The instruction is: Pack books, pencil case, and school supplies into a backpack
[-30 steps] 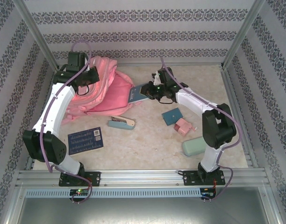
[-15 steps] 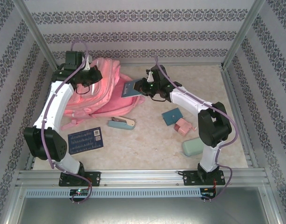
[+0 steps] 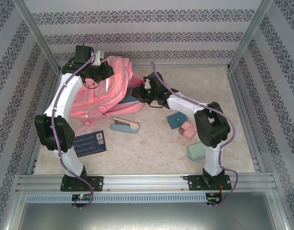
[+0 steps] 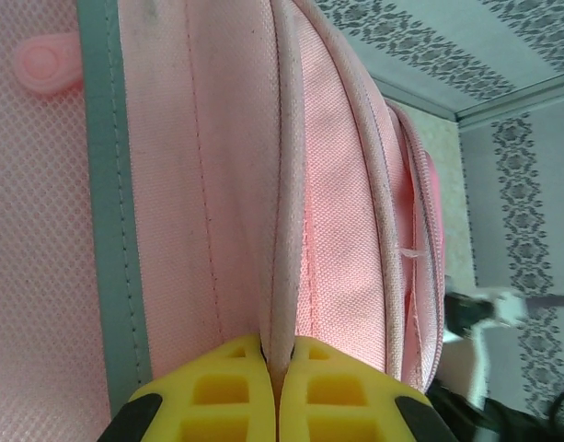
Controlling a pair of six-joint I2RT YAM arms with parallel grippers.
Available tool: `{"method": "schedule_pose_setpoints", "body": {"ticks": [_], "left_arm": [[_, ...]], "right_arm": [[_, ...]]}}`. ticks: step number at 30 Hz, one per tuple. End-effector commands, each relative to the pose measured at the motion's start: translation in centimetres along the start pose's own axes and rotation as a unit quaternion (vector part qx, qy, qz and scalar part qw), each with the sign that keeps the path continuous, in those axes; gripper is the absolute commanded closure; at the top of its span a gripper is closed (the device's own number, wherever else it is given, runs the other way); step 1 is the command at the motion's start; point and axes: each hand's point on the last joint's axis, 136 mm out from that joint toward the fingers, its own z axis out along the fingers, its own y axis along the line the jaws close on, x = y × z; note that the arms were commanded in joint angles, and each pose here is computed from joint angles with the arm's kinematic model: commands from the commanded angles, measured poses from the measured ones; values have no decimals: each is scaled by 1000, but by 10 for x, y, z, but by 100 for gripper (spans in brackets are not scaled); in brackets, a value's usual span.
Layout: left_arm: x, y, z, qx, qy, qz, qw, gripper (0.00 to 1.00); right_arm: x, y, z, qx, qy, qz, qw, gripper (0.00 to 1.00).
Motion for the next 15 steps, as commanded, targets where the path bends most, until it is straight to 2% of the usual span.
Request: {"method": "schedule_pose_setpoints", "body": {"ticks": [1,8,15], "left_arm": [[-24,-69,-23,115,-40,64,990,100],[-23,-80,-26,139,-30,57,988,100],[-18,-89,-27,153,-20,60,986,100]], "right_arm": [[-34,35,14,-83,-43,12,996,100],[-67,58,63,-169,-66,57,982,100],[-73,54,129,-166,-64,76,981,99]]}}
